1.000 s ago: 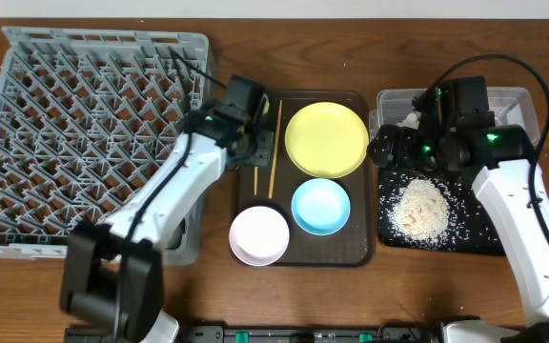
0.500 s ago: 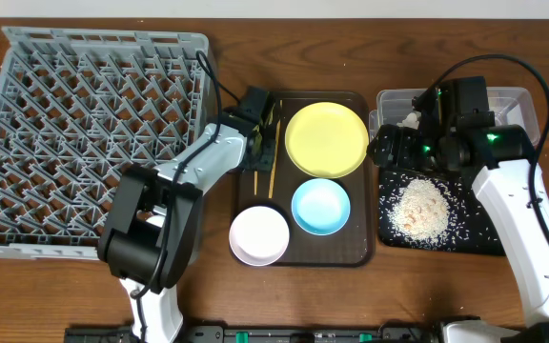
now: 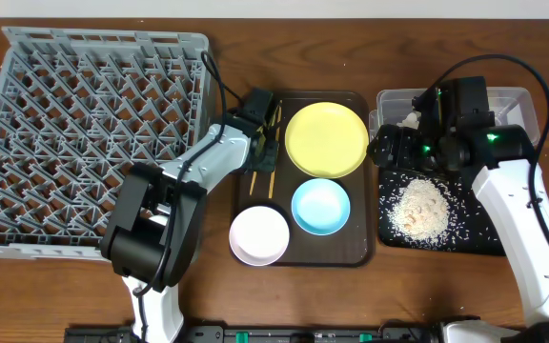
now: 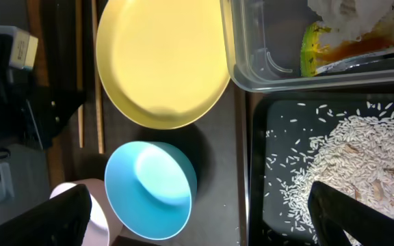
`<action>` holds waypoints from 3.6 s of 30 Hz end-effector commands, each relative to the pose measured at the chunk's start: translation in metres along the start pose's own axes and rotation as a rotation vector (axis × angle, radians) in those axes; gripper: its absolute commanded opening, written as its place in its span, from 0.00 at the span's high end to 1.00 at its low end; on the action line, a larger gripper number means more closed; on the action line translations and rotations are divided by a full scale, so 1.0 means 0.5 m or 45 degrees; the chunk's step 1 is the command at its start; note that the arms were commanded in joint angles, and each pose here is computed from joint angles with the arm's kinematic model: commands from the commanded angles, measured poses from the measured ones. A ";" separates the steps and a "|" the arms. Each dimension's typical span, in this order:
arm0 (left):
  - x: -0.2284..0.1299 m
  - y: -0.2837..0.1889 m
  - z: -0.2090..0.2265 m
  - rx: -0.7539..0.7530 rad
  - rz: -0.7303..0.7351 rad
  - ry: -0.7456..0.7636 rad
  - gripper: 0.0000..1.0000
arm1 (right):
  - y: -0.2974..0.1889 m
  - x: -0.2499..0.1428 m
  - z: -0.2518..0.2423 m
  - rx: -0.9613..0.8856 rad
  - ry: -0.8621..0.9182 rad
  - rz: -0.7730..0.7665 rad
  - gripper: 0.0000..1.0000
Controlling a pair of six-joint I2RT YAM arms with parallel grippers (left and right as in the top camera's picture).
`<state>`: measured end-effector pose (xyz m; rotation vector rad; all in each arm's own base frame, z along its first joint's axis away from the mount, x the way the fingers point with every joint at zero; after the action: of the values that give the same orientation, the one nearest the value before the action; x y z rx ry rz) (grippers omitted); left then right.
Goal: Sort waste into correct bins and load items into the dishwasher
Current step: 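Carry the chopstick to the dish rack and release it, then grasp the second wooden chopstick on the tray with left gripper, then place the second chopstick into the dish rack with left gripper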
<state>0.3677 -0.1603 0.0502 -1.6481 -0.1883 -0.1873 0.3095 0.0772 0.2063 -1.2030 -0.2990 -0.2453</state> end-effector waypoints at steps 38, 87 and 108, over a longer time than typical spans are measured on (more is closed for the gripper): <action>0.036 -0.287 0.226 0.296 -0.293 -0.163 0.60 | -0.001 0.002 0.008 0.004 -0.035 -0.006 0.01; -0.020 -0.085 -0.001 0.028 0.060 0.050 0.92 | -0.001 0.002 0.008 0.004 -0.035 -0.006 0.01; 0.032 -0.251 0.245 0.279 -0.138 -0.074 0.89 | -0.001 0.002 0.008 0.004 -0.035 -0.006 0.01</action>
<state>0.3566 -0.0346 0.1737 -1.4635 -0.3699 -0.2029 0.3095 0.0772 0.2063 -1.2030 -0.2990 -0.2453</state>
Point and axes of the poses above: each gripper's point midway between its finger pads, its own y axis out along the fingers, its own z axis along the line the jaws close on, x = y × z, the point moved 5 cm from there along -y, back along the fingers, and after that the axes turned 11 degrees about -y, right-handed, at the moved point
